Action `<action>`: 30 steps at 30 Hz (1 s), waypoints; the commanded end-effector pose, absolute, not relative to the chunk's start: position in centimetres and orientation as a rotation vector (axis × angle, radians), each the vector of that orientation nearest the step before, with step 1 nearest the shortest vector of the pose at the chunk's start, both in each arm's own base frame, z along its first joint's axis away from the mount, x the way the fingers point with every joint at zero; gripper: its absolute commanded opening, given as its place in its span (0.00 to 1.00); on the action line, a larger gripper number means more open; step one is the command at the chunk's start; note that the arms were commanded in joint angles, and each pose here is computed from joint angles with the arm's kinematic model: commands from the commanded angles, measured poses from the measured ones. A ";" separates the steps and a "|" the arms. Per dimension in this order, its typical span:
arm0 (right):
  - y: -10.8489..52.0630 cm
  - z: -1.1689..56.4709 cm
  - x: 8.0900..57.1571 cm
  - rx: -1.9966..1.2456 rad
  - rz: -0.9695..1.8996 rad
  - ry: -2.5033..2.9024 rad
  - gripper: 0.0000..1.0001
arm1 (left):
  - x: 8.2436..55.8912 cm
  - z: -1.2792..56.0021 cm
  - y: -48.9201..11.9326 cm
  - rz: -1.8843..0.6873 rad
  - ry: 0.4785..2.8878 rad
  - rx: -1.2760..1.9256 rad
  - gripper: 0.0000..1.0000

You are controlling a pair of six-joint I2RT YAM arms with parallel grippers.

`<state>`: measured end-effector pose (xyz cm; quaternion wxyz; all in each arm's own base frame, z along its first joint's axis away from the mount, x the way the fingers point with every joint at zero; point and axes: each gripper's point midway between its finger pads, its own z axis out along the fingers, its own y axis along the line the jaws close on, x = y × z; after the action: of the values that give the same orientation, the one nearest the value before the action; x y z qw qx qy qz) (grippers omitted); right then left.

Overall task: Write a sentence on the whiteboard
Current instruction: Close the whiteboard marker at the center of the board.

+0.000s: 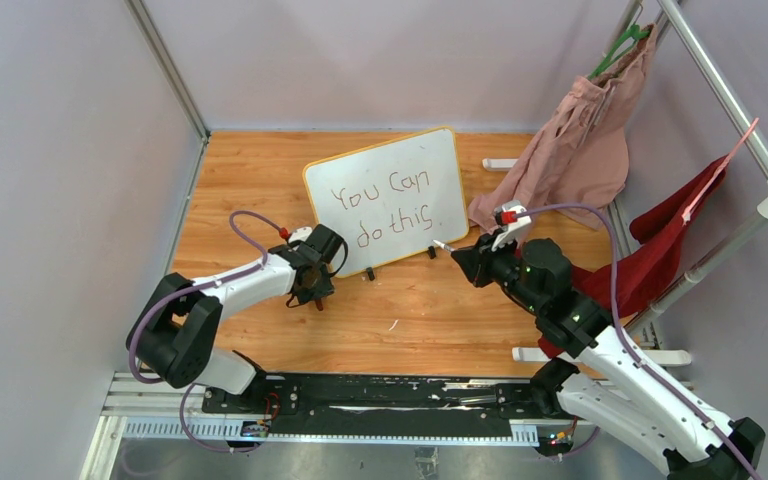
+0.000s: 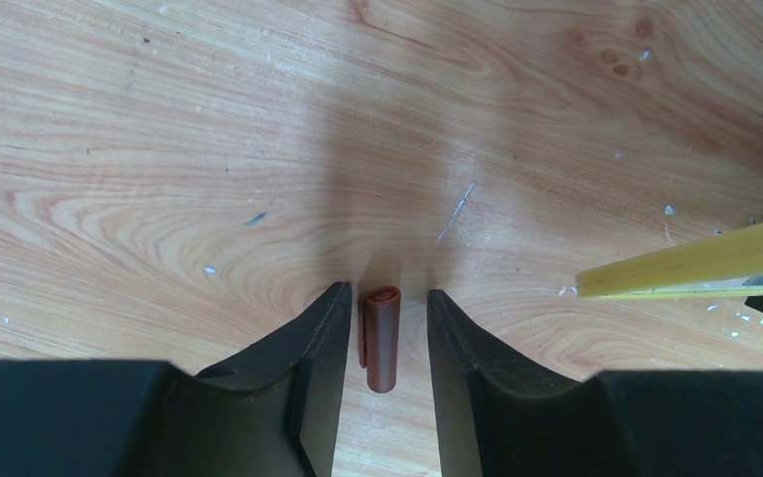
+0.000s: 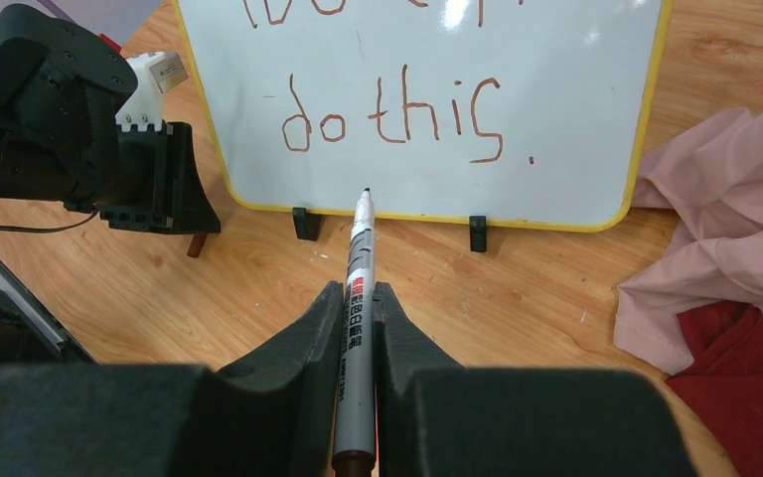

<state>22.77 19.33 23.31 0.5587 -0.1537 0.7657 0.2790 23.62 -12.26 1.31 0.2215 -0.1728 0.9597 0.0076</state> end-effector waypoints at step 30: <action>17.8 25.4 22.5 -0.309 0.624 1.703 0.00 | 17.1 -0.8 -9.6 0.285 2.862 -0.399 0.32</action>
<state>22.46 17.87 24.79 0.5916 -0.1320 0.7471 0.2729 22.31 -12.21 1.26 0.2015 -0.1591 0.9658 0.0356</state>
